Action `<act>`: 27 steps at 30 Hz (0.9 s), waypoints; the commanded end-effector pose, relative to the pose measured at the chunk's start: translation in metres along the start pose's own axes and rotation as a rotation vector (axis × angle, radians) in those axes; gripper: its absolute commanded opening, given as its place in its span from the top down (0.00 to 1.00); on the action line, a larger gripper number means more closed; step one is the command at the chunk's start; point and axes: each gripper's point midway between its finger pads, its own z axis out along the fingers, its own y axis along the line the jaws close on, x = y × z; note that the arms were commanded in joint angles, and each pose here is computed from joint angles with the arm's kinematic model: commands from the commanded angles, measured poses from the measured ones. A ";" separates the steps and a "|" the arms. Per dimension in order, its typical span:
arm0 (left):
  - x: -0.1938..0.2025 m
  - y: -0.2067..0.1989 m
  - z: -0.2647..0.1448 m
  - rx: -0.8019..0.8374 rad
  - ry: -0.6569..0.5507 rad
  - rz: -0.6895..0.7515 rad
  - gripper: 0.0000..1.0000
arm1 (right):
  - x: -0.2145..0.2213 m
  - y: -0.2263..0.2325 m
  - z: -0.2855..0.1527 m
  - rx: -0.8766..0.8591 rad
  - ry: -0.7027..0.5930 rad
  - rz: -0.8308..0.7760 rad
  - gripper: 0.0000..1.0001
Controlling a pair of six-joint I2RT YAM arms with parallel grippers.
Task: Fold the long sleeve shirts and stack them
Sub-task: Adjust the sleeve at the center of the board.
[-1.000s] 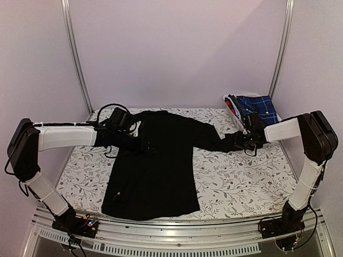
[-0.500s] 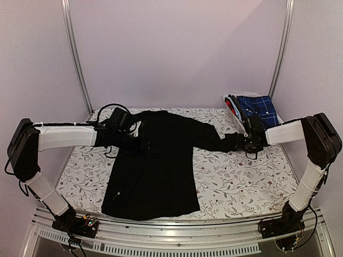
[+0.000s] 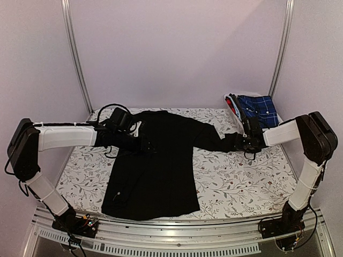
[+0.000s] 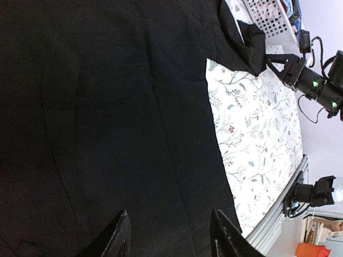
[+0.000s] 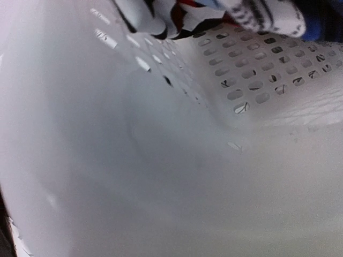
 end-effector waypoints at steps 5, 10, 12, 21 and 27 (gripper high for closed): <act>-0.002 -0.008 0.002 0.014 0.003 0.021 0.50 | 0.000 0.016 -0.002 -0.012 0.001 -0.030 0.94; -0.001 -0.008 0.002 0.015 0.004 0.021 0.50 | -0.010 0.021 -0.017 0.007 -0.029 -0.057 1.00; 0.000 -0.009 0.002 0.018 0.006 0.022 0.50 | -0.013 0.020 -0.022 0.016 -0.042 -0.062 1.00; 0.001 -0.008 0.002 0.018 0.014 0.027 0.50 | -0.001 0.000 -0.042 -0.105 -0.069 0.119 0.81; 0.003 -0.007 0.004 0.018 0.018 0.027 0.50 | 0.000 -0.002 -0.037 -0.183 -0.062 0.186 0.62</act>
